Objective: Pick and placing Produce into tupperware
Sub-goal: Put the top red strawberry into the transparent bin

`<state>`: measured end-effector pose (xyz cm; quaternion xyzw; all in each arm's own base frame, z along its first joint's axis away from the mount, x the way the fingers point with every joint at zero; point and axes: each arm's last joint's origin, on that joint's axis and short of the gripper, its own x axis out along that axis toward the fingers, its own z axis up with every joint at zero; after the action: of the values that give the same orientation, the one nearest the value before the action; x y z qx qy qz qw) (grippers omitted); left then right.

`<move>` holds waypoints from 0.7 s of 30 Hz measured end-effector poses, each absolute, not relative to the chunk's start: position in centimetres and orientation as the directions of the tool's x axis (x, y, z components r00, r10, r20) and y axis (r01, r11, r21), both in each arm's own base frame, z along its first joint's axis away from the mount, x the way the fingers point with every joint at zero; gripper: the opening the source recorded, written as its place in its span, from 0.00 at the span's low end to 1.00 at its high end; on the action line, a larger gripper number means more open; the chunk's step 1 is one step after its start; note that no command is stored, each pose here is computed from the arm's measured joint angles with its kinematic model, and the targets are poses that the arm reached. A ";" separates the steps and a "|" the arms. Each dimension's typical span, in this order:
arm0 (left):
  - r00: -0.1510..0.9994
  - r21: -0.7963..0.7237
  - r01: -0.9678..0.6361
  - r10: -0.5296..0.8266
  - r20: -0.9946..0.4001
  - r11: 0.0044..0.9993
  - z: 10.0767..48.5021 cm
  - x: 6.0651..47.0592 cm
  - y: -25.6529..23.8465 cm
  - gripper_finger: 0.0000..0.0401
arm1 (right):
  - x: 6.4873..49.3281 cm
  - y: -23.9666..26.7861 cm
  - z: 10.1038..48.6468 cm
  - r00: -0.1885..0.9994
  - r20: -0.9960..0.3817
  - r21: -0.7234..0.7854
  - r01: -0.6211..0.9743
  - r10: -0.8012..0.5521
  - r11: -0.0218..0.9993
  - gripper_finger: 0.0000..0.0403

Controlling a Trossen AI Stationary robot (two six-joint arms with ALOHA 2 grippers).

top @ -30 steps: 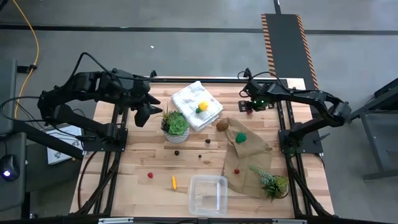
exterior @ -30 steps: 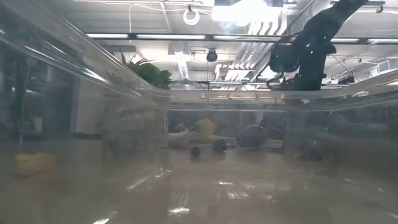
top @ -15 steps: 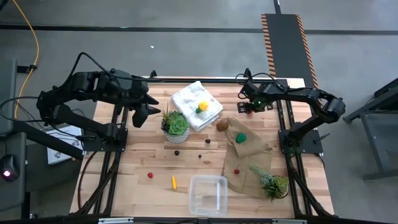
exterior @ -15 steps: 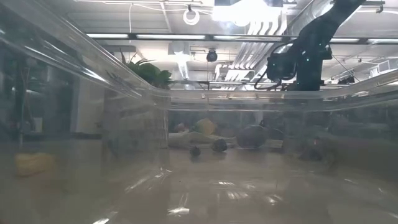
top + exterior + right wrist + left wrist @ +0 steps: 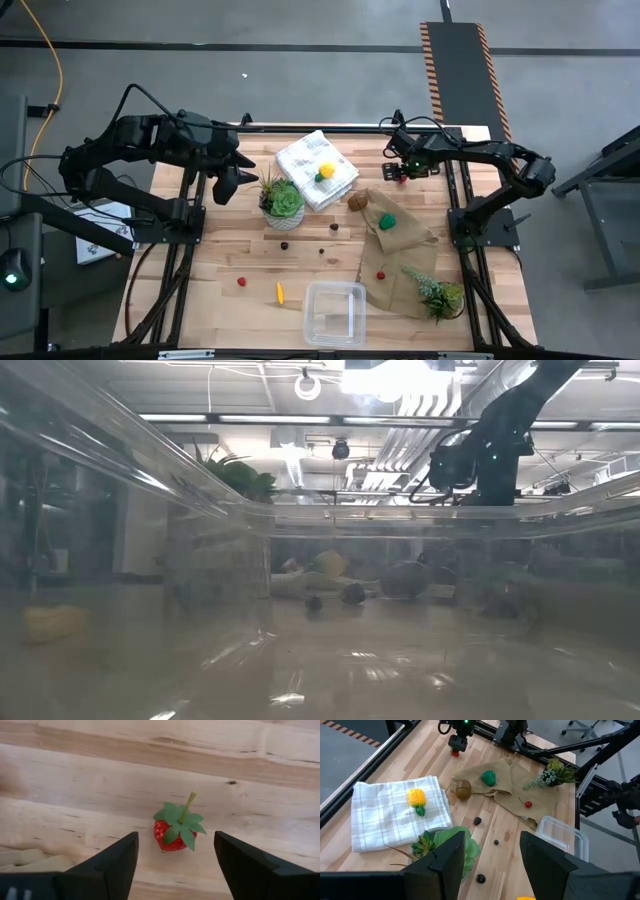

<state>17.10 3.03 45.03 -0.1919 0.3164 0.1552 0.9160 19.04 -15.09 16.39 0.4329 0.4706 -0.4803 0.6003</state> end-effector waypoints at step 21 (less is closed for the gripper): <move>0.751 -0.253 -0.406 0.163 -0.640 0.878 45.0 17.1 3.0 0.45 | 19.6 -15.6 14.1 0.051 -0.991 0.032 0.988 -0.121 0.152 0.63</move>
<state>17.09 3.03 45.02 -0.1919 0.3170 0.1553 0.9157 19.63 -15.63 14.11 0.4393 0.4932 -0.4808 0.5768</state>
